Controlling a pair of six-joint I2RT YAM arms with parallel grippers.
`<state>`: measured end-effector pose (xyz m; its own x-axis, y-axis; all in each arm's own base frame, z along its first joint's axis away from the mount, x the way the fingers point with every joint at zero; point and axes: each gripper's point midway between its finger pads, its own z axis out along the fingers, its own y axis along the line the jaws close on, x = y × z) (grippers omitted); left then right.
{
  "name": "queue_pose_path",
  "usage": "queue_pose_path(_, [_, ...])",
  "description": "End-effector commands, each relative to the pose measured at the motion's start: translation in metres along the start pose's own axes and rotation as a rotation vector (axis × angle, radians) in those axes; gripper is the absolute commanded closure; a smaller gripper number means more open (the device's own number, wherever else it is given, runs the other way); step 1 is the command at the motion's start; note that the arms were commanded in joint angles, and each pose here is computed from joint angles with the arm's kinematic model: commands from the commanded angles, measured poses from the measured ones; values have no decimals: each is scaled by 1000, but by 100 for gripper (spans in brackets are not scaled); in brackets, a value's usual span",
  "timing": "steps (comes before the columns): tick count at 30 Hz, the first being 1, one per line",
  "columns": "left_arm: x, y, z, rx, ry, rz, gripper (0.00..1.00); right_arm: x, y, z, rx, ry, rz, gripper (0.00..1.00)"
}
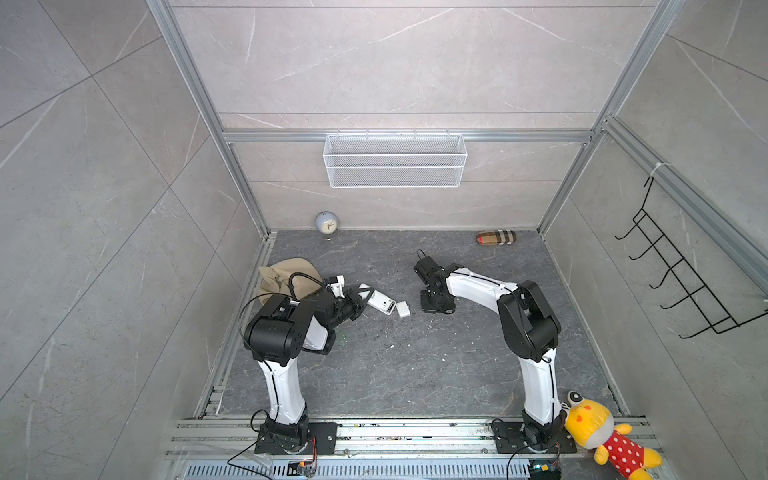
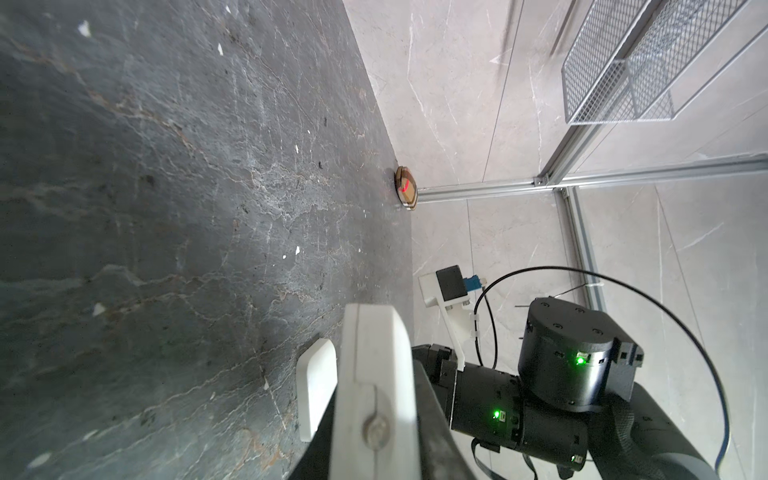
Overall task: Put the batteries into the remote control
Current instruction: 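Carry the battery to the remote while the left gripper turns the remote toward it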
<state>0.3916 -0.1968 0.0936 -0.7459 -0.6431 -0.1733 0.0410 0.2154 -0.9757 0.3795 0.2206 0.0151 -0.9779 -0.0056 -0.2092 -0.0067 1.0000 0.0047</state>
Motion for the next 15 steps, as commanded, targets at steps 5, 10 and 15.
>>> queue_pose_path(5, [-31, -64, 11, 168, -94, -64, 100, 46, -15, 30, 89, 220, 89, 91])
queue_pose_path(10, [-30, -73, 16, 186, -91, -66, 100, 39, -8, 20, 52, 203, 107, 91])
queue_pose_path(15, [-24, -66, 22, 171, -89, -62, 100, 29, -6, -12, 5, 133, 131, 91])
